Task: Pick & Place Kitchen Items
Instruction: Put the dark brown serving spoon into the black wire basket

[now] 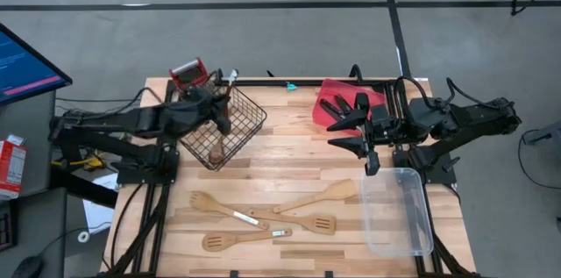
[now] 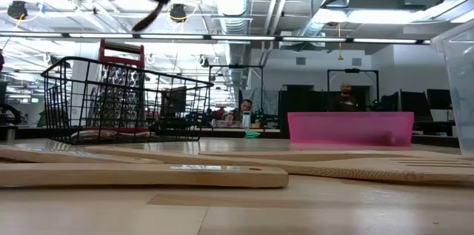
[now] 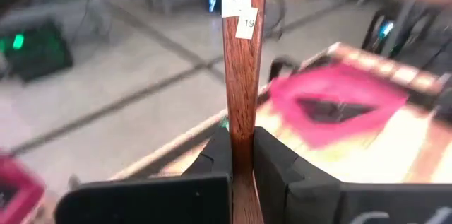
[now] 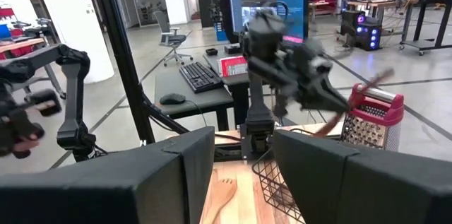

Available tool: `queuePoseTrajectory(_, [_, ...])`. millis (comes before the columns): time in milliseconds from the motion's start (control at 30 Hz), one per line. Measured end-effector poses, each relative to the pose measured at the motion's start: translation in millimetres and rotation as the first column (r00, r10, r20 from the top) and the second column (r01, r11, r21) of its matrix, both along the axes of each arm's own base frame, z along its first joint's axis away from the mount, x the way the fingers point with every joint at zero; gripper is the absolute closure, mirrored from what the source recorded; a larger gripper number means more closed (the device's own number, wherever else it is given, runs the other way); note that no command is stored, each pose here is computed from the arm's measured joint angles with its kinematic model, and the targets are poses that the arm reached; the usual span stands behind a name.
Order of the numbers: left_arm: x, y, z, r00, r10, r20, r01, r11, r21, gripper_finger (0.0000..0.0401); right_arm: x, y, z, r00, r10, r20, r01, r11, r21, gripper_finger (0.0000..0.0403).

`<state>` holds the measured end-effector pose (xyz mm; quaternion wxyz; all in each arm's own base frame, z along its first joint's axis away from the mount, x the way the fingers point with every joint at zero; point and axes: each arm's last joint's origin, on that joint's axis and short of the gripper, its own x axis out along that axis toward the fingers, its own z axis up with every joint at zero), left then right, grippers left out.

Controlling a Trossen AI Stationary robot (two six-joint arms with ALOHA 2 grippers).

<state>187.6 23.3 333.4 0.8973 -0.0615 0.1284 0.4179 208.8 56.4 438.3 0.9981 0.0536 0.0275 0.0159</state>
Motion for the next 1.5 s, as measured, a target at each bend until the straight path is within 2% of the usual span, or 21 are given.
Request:
queuePoseTrajectory(167, [9, 19, -34, 0.996, 0.037, -0.081, -0.046, 0.993, -0.107, 0.0393, 0, 0, 0, 1.000, 0.000, -0.002, 0.000, 1.000, 0.001, 0.0242])
queuePoseTrajectory(400, [9, 37, -81, 0.988, 0.024, -0.150, -0.069, 0.951, -0.301, 0.0393, 0, 0, -1, 1.000, -0.001, -0.011, 0.000, 1.000, -0.001, 0.0242])
queuePoseTrajectory(867, [-6, 47, -123, 0.974, -0.008, -0.227, -0.095, 0.894, -0.438, 0.0393, 0, 0, -2, 1.000, 0.000, -0.017, 0.000, 1.000, -0.003, 0.0242])
queuePoseTrajectory(1133, [-11, 45, -137, 0.966, -0.025, -0.259, -0.099, 0.884, -0.458, 0.0393, 0, 0, -2, 1.000, 0.000, -0.017, 0.000, 1.000, -0.003, 0.0242])
queuePoseTrajectory(1300, [-14, 43, -149, 0.957, -0.039, -0.288, -0.112, 0.864, -0.492, 0.0393, 0, 0, -2, 1.000, 0.000, -0.017, 0.000, 1.000, -0.003, 0.0242])
queuePoseTrajectory(1500, [-10, 44, -152, 0.956, -0.041, -0.291, -0.114, 0.860, -0.497, 0.0393, 0, 0, -2, 1.000, 0.000, -0.017, 0.000, 1.000, 0.002, 0.0242])
